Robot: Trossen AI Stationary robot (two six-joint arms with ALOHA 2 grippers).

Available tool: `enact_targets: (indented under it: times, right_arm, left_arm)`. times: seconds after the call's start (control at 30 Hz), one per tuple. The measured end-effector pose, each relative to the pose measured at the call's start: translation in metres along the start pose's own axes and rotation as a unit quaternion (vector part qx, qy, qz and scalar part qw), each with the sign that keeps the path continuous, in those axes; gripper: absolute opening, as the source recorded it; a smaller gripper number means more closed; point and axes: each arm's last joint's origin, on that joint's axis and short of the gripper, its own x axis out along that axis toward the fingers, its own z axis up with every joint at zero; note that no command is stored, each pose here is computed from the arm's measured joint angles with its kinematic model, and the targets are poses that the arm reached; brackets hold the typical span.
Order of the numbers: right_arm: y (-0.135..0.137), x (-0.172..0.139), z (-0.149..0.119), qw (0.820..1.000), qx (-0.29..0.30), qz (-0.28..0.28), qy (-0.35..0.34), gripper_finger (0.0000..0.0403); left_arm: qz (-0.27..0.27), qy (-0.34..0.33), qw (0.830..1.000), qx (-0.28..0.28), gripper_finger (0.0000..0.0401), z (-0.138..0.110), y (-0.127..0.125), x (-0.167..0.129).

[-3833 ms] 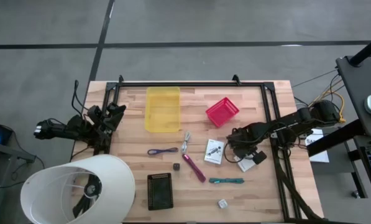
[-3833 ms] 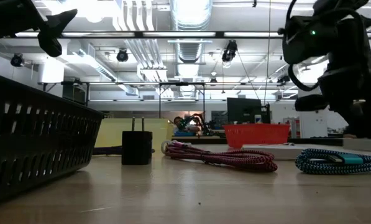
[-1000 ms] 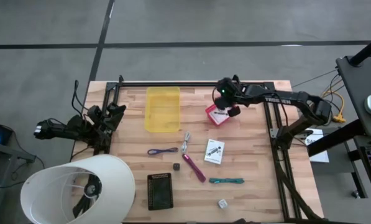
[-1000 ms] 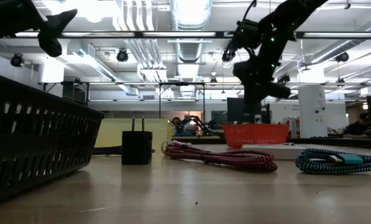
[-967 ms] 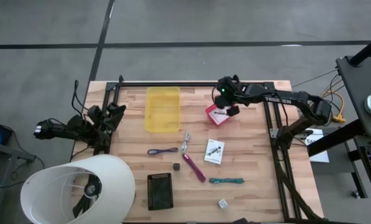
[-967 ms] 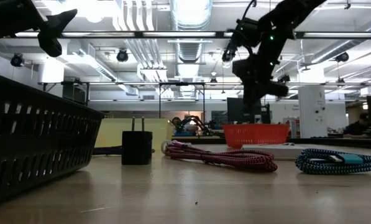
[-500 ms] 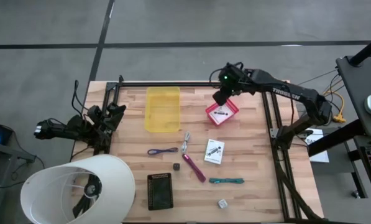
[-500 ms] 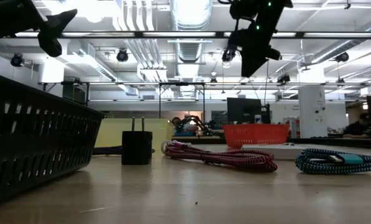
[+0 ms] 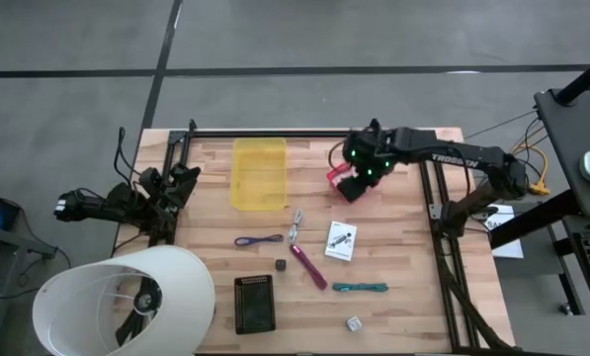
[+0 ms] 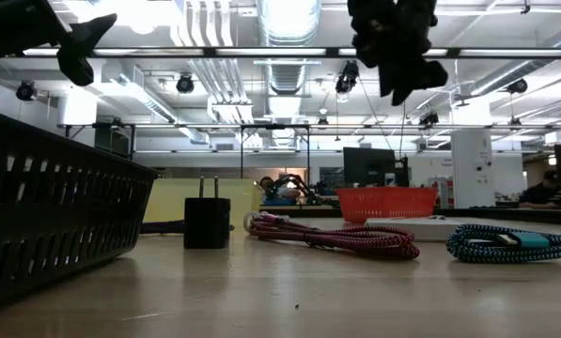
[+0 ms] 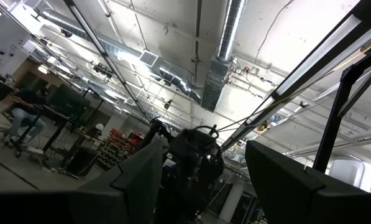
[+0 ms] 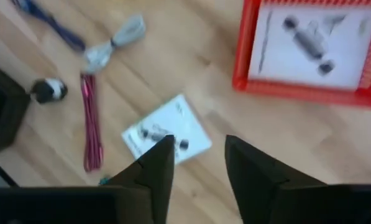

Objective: Pick and place items into bin
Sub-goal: Put the white box into the red bin

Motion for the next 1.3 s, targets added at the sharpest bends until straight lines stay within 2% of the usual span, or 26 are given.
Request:
enact_targets:
  times: [0.23, 0.37, 0.6, 0.77, 1.1, 1.3]
  right_arm:
    - [0.02, 0.016, -0.026, 0.999, 0.03, -0.039, 0.004, 0.02]
    - [0.025, 0.023, -0.038, 0.995, 0.083, -0.054, 0.003, 0.0218]
    - [0.033, 0.037, -0.056, 0.976, 0.195, -0.092, -0.026, 0.0224]
    - [0.041, 0.056, -0.068, 0.963, 0.254, -0.091, -0.027, 0.0224]
    - [0.051, 0.11, -0.076, 0.941, 0.297, -0.161, -0.004, 0.0224]
    - [0.052, 0.143, -0.079, 0.93, 0.303, -0.201, 0.053, 0.0224]
  left_arm:
    - [0.002, -0.001, 1.0, -0.001, 0.0215, 0.0, 0.0, 0.0]
    - [0.003, -0.001, 1.0, -0.001, 0.0215, 0.0, 0.0, 0.0]
    - [0.004, -0.001, 1.0, 0.001, 0.0215, 0.0, 0.0, 0.0]
    - [0.005, -0.002, 1.0, 0.0, 0.0215, 0.0, 0.0, 0.0]
    - [0.005, -0.002, 1.0, 0.001, 0.0215, 0.0, 0.0, 0.0]
    - [0.005, -0.002, 1.0, 0.0, 0.0215, 0.0, 0.0, 0.0]
